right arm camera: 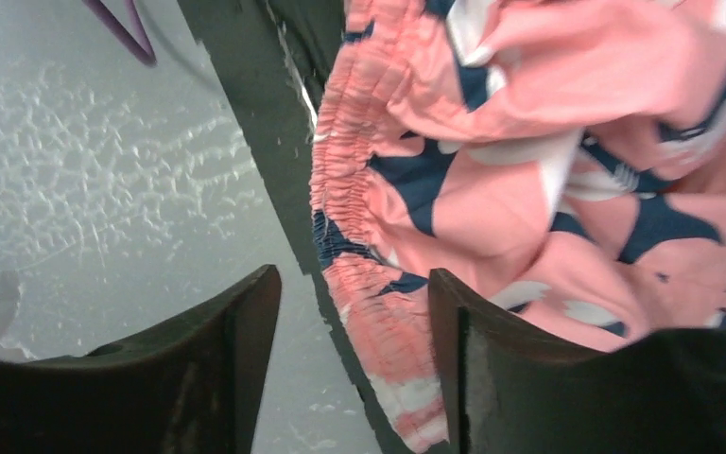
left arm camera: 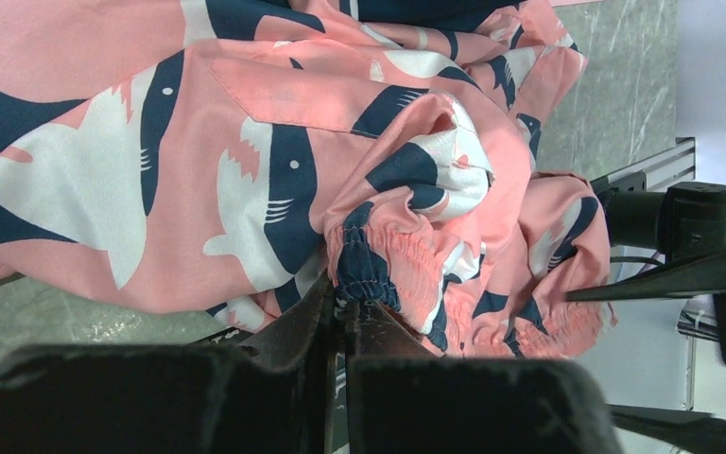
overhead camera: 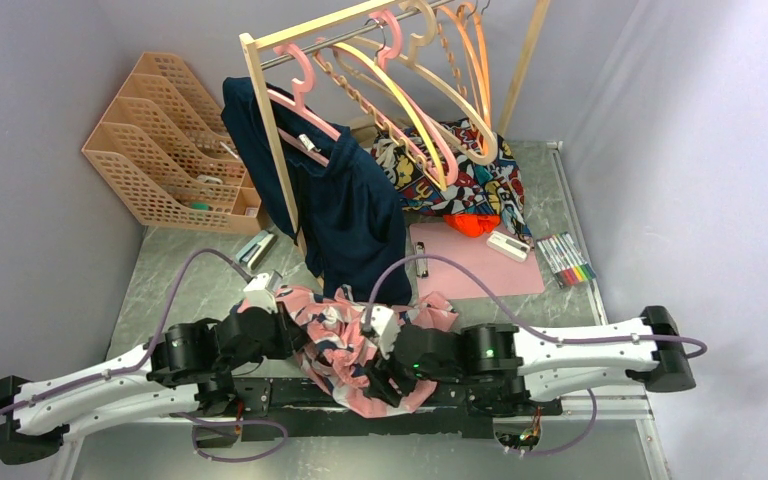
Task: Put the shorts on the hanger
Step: Adjust the shorts at the center of the board.
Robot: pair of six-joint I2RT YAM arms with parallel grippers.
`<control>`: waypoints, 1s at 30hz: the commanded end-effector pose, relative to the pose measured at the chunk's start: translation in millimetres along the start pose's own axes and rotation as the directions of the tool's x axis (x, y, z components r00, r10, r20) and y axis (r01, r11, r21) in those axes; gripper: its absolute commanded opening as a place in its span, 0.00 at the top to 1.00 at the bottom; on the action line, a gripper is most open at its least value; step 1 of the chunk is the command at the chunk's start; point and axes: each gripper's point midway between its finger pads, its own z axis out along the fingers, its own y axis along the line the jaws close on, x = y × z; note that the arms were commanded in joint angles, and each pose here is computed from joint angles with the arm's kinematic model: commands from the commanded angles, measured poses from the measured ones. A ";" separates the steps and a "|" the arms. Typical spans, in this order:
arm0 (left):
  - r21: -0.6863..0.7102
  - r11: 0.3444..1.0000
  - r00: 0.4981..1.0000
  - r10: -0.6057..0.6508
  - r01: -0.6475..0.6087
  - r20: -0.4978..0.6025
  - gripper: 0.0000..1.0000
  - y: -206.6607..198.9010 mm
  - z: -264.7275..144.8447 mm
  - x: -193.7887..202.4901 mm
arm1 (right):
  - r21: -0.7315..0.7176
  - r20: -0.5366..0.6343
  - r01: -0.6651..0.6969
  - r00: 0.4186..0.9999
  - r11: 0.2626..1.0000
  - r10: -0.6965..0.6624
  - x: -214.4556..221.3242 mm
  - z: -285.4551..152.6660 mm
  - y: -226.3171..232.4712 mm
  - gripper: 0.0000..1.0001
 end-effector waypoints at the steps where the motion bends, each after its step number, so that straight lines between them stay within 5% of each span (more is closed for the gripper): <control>1: -0.018 1.000 0.999 -0.018 0.018 0.031 0.93 4.4 -2.9 -6.1 | 0.078 0.187 -0.054 0.982 0.996 0.038 -30.7 -27.5 -16.1 0.34; 6: -0.014 0.999 0.996 -0.049 0.050 0.073 0.93 5.3 -9.1 -15.5 | 0.145 0.166 -0.096 0.983 0.985 0.071 -15.5 -32.9 -32.6 0.26; 11: -0.045 0.995 0.990 -0.088 0.093 0.106 0.93 12.1 -15.1 -22.9 | 0.140 0.135 -0.115 0.986 0.983 0.097 -4.9 -34.9 -30.5 0.01; 21: -0.117 0.971 0.965 -0.183 0.207 0.189 0.93 30.3 -24.0 -35.9 | 0.213 0.084 -0.088 0.994 0.973 0.071 1.0 -34.9 -28.6 0.00; 25: -0.111 0.971 0.961 -0.184 0.210 0.209 0.93 25.7 -28.0 -43.5 | 0.319 0.151 -0.086 0.988 0.944 0.039 -14.2 -48.0 -35.1 0.00; 30: -0.120 0.973 0.960 -0.170 0.199 0.221 0.93 18.4 -29.5 -51.1 | 0.284 0.222 -0.007 0.973 0.959 -0.058 -40.3 -52.4 -14.2 0.06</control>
